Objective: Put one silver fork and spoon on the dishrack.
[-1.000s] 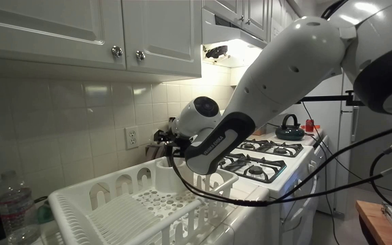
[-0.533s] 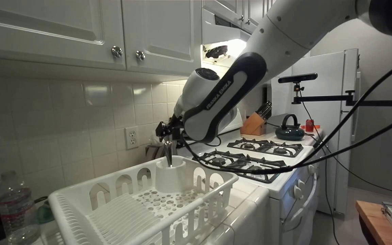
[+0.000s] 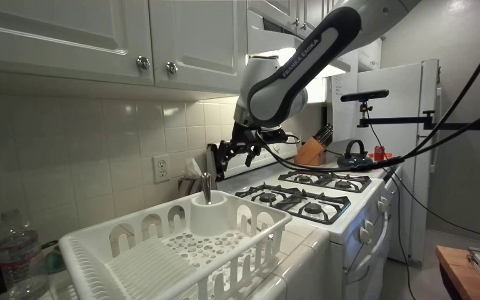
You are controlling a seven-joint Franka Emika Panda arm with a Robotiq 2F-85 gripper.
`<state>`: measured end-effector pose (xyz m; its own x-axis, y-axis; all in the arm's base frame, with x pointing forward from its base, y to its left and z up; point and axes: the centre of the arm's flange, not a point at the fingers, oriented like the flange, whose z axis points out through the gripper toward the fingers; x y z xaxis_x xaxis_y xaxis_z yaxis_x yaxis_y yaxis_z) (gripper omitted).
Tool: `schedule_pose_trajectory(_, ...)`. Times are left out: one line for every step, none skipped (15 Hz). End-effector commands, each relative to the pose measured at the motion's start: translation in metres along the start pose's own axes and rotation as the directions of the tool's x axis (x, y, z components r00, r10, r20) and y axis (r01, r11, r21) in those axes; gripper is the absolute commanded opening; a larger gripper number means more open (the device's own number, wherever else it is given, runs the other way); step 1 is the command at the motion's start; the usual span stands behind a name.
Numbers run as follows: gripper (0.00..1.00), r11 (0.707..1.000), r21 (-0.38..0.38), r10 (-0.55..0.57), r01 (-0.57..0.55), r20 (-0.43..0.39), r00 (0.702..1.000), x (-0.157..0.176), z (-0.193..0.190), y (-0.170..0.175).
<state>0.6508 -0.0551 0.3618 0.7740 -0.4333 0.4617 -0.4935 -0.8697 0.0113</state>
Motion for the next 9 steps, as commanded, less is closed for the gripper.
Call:
schedule_pose_trajectory(1.00,0.998,0.027,-0.068,0.065,0.137,0.988,-0.012,-0.026,0.023)
schedule_pose_trajectory(1.00,0.997,0.032,-0.073,0.069,0.151,0.986,-0.013,-0.029,0.026)
schedule_pose_trajectory(1.00,0.997,0.044,-0.076,0.070,0.161,0.984,-0.016,-0.032,0.030)
schedule_pose_trajectory(1.00,0.996,0.051,-0.074,0.067,0.167,0.983,-0.017,-0.037,0.032)
schedule_pose_trajectory(1.00,0.996,0.064,-0.073,0.062,0.173,0.982,-0.019,-0.038,0.035)
schedule_pose_trajectory(1.00,0.995,0.078,-0.068,0.055,0.175,0.982,-0.021,-0.041,0.037)
schedule_pose_trajectory(1.00,0.995,0.087,-0.064,0.049,0.176,0.982,-0.023,-0.042,0.039)
schedule_pose_trajectory(1.00,0.997,0.065,-0.051,0.041,0.158,0.986,-0.010,-0.031,0.029)
schedule_pose_trajectory(1.00,0.997,0.071,-0.050,0.039,0.162,0.985,-0.012,-0.032,0.031)
